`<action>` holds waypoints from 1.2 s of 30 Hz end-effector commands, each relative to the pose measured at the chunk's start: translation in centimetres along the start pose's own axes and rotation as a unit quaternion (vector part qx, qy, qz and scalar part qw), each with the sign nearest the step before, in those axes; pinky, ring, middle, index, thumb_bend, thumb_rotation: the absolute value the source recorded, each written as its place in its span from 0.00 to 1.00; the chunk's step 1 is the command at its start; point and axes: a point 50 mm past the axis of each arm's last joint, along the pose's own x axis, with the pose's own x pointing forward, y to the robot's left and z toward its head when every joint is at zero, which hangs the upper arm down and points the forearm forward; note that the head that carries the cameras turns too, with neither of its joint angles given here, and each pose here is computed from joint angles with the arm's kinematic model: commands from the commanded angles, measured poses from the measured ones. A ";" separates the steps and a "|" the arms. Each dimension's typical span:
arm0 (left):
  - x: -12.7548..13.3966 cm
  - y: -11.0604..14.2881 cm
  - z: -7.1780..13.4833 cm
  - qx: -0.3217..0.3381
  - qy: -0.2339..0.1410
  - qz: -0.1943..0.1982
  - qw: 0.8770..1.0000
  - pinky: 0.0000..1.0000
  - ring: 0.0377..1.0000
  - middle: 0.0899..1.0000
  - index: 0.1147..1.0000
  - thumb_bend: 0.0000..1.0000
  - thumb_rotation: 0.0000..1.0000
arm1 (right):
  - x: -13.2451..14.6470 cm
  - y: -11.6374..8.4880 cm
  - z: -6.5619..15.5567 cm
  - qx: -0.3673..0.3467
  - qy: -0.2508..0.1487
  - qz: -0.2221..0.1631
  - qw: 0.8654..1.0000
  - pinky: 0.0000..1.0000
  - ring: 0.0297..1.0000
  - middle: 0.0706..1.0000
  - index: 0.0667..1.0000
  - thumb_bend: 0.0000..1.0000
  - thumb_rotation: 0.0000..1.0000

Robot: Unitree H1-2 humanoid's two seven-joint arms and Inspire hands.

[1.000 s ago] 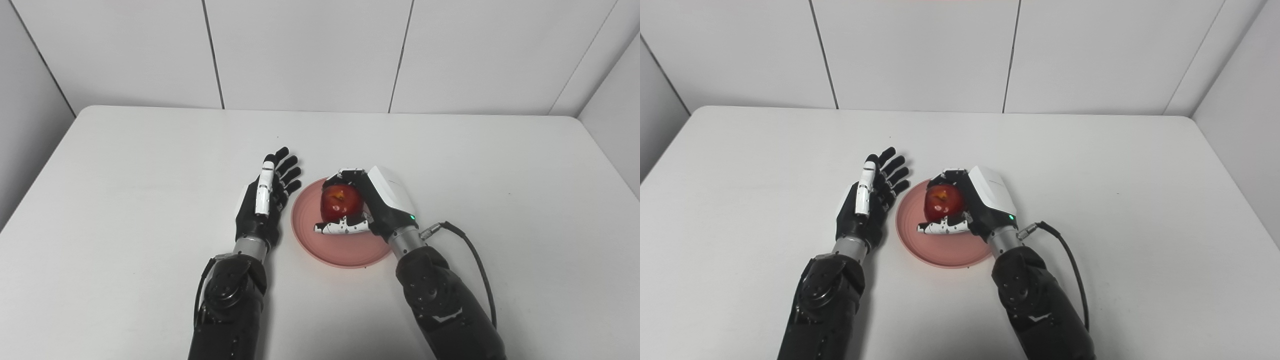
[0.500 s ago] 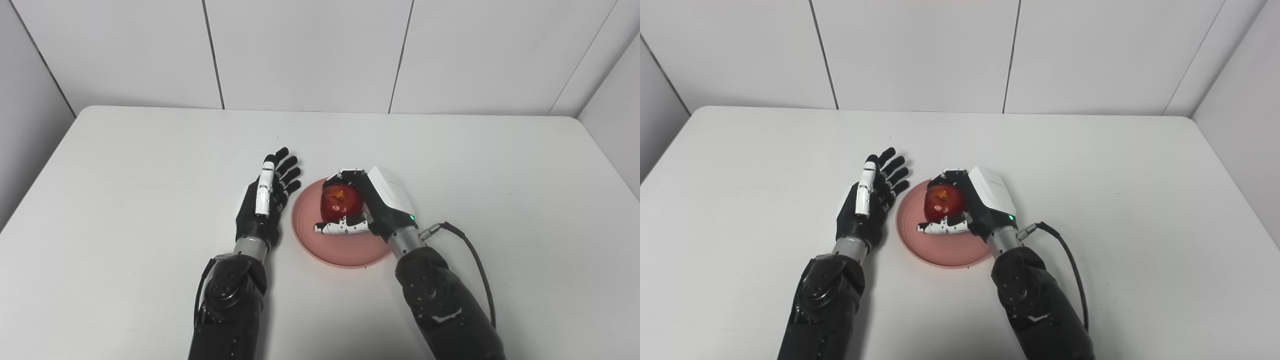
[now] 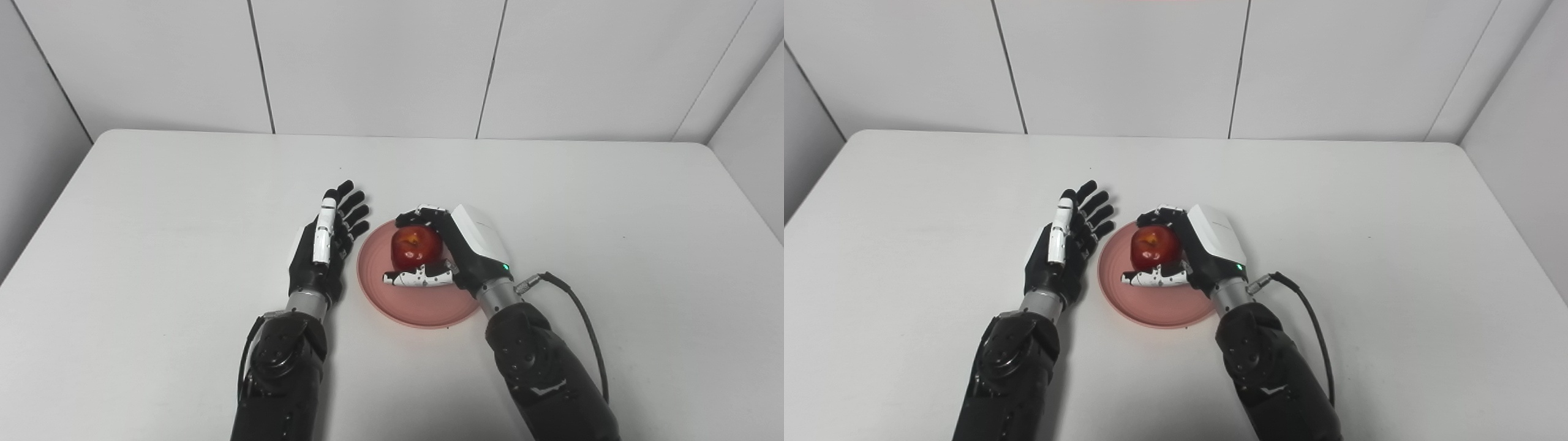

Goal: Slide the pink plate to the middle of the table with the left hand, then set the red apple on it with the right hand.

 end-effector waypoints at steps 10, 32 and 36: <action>0.2 -1.4 0.6 -0.009 -0.017 -0.008 1.000 0.86 0.87 0.87 0.85 0.37 1.00 | 0.5 -1.5 1.0 0.006 -0.020 0.001 1.000 0.66 0.72 0.75 0.77 1.00 0.41; 0.2 -1.2 0.3 -0.006 -0.018 -0.011 1.000 0.86 0.86 0.87 0.85 0.38 1.00 | -0.5 -4.6 1.5 0.053 -0.061 -0.033 0.996 0.75 0.82 0.85 0.88 1.00 0.48; 0.1 -1.2 0.3 -0.011 -0.013 -0.011 1.000 0.86 0.87 0.87 0.85 0.38 1.00 | -0.7 -5.7 2.3 0.046 -0.065 -0.046 0.996 0.76 0.83 0.86 0.88 1.00 0.53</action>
